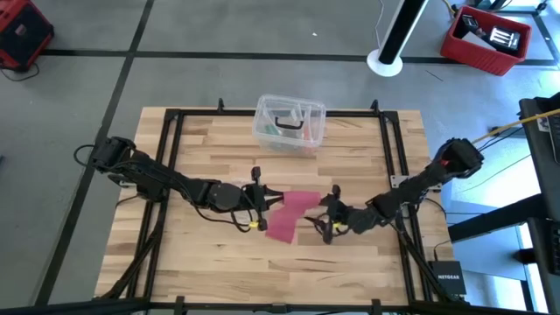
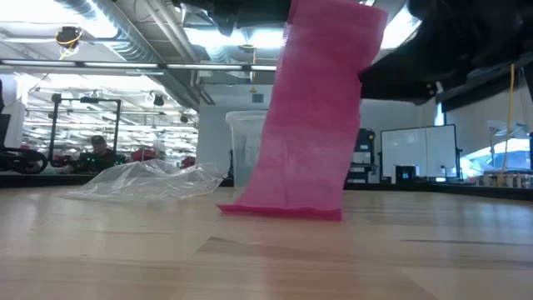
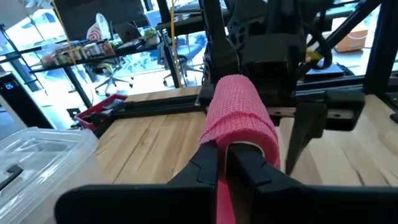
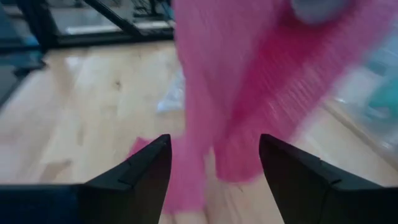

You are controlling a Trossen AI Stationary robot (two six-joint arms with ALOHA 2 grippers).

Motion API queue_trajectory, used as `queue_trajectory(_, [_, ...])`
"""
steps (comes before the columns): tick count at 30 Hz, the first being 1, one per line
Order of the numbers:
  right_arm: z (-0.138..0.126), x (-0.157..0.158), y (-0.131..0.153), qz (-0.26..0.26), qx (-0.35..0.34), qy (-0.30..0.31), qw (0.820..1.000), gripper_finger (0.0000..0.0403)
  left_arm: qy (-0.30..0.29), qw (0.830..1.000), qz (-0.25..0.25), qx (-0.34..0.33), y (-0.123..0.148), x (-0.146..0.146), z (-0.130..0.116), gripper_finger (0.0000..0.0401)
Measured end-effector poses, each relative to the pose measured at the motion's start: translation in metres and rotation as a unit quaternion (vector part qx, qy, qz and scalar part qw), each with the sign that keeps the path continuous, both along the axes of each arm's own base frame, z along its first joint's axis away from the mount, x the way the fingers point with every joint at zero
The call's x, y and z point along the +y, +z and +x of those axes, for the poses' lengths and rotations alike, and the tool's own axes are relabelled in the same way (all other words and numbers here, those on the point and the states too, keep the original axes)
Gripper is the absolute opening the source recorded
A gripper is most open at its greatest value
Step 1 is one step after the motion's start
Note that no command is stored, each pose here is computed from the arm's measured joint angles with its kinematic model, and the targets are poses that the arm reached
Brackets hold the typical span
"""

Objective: Roll bandage
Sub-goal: Roll the pink bandage

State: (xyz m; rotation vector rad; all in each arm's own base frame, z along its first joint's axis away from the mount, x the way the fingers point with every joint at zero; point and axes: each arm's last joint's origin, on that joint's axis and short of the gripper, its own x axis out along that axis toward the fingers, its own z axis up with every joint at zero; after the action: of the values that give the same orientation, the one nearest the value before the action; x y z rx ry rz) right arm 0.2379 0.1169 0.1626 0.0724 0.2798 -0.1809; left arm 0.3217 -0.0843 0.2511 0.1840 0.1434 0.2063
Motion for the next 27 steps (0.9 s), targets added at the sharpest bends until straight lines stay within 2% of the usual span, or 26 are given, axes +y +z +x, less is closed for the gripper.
queue_trajectory(5, [0.008,0.000,-0.009,-0.006,-0.005,-0.001,1.000,0.0241,-0.001,1.000,0.002,-0.009,0.002,0.000,0.000,0.0010])
queue_trajectory(7, [0.011,0.002,-0.006,-0.001,-0.010,0.004,1.000,0.0227,-0.001,1.000,0.009,-0.010,0.002,0.000,0.000,0.0010])
queue_trajectory(10, [0.014,0.008,-0.001,0.009,-0.016,0.031,0.999,0.0174,0.004,1.000,0.012,-0.006,0.002,0.000,0.000,0.0011])
queue_trajectory(15, [0.015,0.025,0.016,-0.022,-0.036,0.072,0.997,0.0038,0.017,1.000,0.022,-0.005,0.002,0.001,0.000,0.0012])
queue_trajectory(17, [0.012,0.037,0.033,-0.051,-0.058,0.094,0.993,0.0013,0.019,1.000,0.024,-0.003,0.002,0.001,0.000,0.0012])
queue_trajectory(21, [0.001,0.053,0.083,-0.110,-0.106,0.081,0.985,0.0024,0.011,0.999,0.031,0.019,-0.002,-0.003,-0.002,0.0012])
queue_trajectory(27, [-0.013,0.039,0.166,-0.193,-0.104,0.058,0.974,0.0007,-0.005,0.999,0.040,0.035,-0.003,-0.013,-0.006,0.0013])
